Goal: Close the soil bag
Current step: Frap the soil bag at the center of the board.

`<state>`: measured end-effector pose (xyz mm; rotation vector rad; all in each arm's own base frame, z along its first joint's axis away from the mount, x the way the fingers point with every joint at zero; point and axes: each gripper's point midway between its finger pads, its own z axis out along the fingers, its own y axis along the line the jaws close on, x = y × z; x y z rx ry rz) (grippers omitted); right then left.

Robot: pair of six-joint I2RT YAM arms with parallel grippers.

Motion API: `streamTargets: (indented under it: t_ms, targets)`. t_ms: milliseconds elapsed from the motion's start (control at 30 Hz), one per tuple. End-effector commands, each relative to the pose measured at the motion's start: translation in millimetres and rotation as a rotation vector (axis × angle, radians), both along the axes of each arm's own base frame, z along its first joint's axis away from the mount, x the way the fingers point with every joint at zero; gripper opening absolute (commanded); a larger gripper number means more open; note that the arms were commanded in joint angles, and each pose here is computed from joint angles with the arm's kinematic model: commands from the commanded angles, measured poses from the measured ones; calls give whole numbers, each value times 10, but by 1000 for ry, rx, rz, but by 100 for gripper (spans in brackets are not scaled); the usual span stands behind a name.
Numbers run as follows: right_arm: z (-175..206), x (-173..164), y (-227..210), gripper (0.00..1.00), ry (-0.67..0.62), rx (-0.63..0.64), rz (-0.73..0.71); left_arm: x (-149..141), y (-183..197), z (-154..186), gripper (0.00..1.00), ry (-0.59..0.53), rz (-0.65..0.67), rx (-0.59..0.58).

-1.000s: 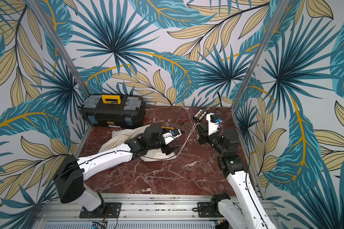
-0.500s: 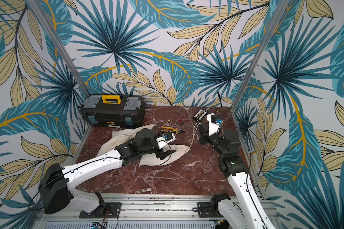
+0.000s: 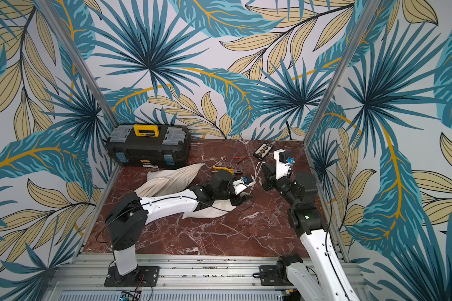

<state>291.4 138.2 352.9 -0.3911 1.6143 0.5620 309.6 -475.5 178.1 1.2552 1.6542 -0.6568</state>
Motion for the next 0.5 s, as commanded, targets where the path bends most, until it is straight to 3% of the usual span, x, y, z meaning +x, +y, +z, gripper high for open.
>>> streamTargets:
  t_ms: [0, 133, 200, 333, 467]
  targets:
    - [32, -17, -15, 0, -8, -5, -10, 225, -72, 137, 50, -40, 52, -36]
    - [100, -11, -100, 0, -25, -11, -60, 314, 71, -140, 17, -33, 110, 48]
    - [196, -2, -215, 0, -44, -11, -126, 246, 194, -338, 7, -2, 121, 114]
    - [383, 39, -424, 0, -78, -6, -245, 81, 466, -790, 4, 24, 170, 277]
    - [526, 71, -539, 0, -98, 1, -307, 6, 780, -1217, 9, 90, 264, 439]
